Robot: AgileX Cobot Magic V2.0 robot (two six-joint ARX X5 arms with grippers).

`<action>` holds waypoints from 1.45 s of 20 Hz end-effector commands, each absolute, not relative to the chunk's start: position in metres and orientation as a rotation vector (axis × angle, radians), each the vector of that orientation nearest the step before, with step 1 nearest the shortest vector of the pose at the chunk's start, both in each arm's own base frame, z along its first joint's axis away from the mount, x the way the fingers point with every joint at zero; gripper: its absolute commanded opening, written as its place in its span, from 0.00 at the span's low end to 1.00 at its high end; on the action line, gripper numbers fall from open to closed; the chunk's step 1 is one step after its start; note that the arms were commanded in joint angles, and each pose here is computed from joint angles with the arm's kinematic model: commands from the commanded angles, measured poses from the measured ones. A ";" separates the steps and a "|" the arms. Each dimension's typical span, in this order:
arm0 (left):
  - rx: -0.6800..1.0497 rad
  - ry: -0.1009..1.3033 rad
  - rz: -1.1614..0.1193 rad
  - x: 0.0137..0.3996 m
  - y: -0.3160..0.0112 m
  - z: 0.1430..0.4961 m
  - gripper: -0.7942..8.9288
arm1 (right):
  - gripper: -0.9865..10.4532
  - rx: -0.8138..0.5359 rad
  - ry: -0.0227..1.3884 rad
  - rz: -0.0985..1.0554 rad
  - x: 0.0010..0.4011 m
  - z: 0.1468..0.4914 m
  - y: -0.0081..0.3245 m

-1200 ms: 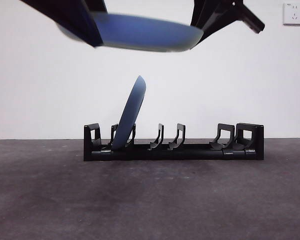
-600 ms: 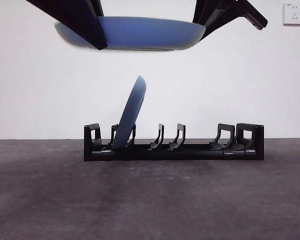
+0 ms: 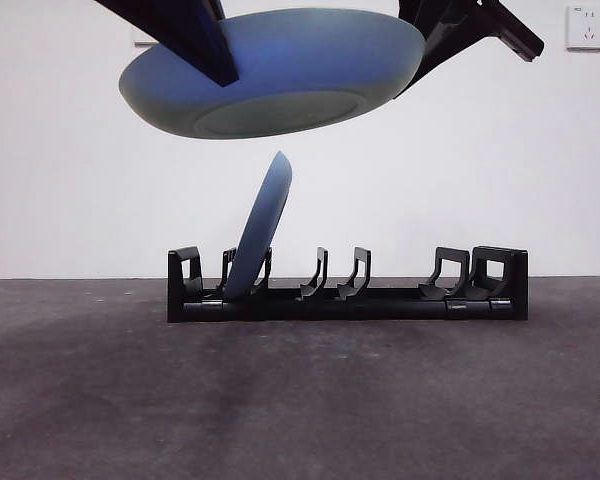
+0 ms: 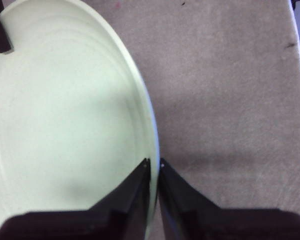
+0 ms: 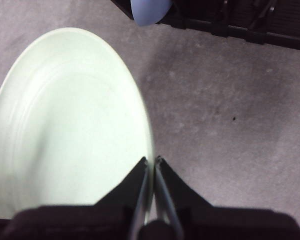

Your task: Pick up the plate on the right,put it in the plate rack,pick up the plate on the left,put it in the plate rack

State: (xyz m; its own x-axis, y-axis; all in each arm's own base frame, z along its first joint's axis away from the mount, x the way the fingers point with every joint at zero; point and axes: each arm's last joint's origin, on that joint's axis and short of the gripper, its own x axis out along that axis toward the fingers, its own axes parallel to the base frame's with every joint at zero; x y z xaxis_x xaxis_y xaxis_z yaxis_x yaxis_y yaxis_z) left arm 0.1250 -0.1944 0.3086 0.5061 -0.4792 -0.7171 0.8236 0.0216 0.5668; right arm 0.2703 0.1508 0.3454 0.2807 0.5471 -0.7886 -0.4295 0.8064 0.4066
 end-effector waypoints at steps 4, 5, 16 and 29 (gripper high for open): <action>1.062 0.413 -1.089 0.124 -0.195 0.307 0.07 | 0.31 0.086 1.055 0.685 0.271 0.349 0.151; 1.045 0.413 -1.106 0.124 -0.196 0.307 0.07 | 0.36 0.080 1.049 0.691 0.271 0.351 0.151; 0.358 0.238 -1.070 0.168 -0.218 0.332 0.07 | 0.39 0.012 0.588 0.617 0.203 0.484 0.111; -0.196 0.091 -0.855 0.263 -0.257 0.295 0.07 | 0.39 0.003 0.435 0.636 0.096 0.519 0.055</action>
